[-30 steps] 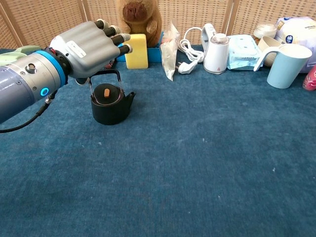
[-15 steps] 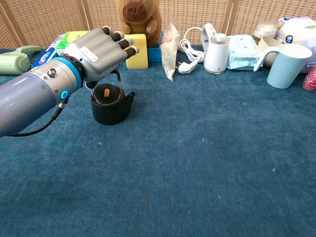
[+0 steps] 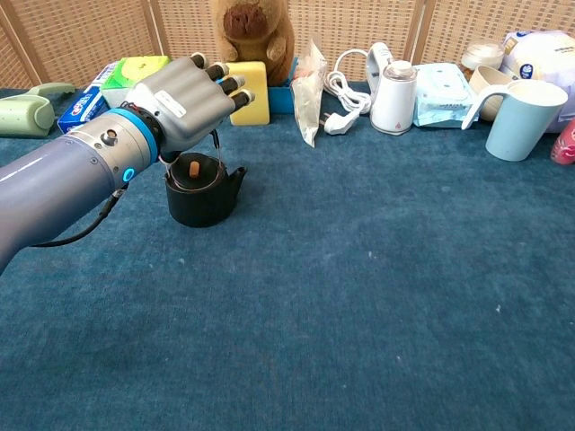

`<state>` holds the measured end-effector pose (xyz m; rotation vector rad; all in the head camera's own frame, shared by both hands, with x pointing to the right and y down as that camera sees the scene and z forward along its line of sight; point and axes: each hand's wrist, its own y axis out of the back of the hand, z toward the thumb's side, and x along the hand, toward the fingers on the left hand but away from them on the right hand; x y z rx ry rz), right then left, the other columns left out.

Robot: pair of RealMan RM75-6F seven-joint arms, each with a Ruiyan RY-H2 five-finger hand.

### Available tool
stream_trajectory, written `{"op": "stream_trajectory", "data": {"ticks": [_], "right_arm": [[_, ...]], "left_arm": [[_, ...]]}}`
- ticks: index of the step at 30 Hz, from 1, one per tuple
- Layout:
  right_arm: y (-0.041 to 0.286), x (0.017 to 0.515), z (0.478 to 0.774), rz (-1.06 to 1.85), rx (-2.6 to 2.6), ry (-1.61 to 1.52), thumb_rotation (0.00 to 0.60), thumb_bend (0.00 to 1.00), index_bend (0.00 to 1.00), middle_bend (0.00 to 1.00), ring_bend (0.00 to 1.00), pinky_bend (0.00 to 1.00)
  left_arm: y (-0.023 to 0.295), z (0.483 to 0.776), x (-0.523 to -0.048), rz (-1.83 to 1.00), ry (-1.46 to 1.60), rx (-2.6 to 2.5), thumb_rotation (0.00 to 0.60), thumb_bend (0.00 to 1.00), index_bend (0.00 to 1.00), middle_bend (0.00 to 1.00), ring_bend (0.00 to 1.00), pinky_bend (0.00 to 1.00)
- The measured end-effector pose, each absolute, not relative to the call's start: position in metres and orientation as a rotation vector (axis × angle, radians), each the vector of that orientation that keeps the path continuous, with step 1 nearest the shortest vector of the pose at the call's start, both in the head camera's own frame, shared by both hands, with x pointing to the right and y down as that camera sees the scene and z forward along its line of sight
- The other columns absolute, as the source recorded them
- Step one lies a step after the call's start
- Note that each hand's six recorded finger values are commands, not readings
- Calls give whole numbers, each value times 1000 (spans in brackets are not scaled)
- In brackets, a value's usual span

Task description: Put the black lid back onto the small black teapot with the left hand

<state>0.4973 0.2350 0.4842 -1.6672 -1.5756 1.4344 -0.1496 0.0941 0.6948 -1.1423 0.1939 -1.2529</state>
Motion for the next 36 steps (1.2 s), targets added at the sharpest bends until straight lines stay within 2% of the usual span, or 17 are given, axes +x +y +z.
{"op": "stream_trajectory", "data": {"ticks": [23, 36], "right_arm": [[235, 497, 484, 1434, -1671, -1573, 600, 69, 0, 0, 0, 0], [235, 497, 484, 1431, -1674, -1577, 600, 69, 0, 0, 0, 0]], "left_arm": [[94, 701, -153, -1276, 197, -1154, 600, 194, 0, 0, 0, 79], [96, 696, -147, -1260, 211, -1167, 600, 193, 0, 0, 0, 78]]}}
